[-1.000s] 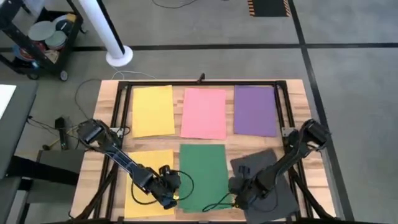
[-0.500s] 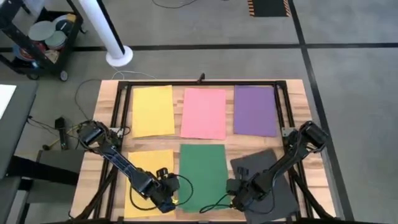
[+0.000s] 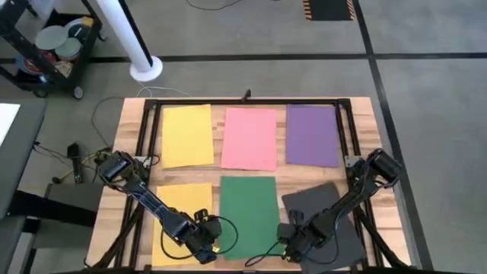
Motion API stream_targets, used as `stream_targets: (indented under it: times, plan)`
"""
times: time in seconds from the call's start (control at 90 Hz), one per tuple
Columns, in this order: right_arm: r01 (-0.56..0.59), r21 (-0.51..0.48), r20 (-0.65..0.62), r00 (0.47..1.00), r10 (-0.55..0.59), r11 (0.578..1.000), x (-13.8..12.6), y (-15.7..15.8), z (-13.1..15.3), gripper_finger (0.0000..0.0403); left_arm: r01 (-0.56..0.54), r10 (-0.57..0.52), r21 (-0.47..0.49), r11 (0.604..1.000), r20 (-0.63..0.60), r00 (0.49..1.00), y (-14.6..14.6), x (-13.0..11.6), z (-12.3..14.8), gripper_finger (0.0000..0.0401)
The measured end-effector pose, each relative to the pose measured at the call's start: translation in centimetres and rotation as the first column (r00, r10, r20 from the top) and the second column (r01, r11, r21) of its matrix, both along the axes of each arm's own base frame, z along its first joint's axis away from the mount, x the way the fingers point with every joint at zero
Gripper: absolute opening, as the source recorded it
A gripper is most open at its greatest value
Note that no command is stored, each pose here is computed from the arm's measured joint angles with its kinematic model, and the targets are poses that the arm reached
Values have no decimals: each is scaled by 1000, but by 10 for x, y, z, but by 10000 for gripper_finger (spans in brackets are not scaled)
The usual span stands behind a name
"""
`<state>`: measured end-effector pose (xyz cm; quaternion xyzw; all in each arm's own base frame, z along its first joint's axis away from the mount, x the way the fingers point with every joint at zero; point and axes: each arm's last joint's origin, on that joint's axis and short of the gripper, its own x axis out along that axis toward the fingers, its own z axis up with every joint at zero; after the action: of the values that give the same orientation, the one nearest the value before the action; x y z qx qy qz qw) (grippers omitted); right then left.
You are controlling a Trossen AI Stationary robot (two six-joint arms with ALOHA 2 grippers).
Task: Organize paper
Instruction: Stack top the green paper on top of the green paper
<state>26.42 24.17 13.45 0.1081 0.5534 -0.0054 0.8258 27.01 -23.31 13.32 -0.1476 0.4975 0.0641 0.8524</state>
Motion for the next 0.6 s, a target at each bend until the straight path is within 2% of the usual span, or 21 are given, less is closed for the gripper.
stream_targets:
  times: [0.178,0.6]
  plan:
    - [-12,36,37,999,11,999,8,-1,1,0,0,0,3,1000,3,1000,0,1,0,0]
    - [-49,37,47,998,47,998,18,-1,-3,0,19,-18,-9,1000,56,998,-1,7,-1,0]
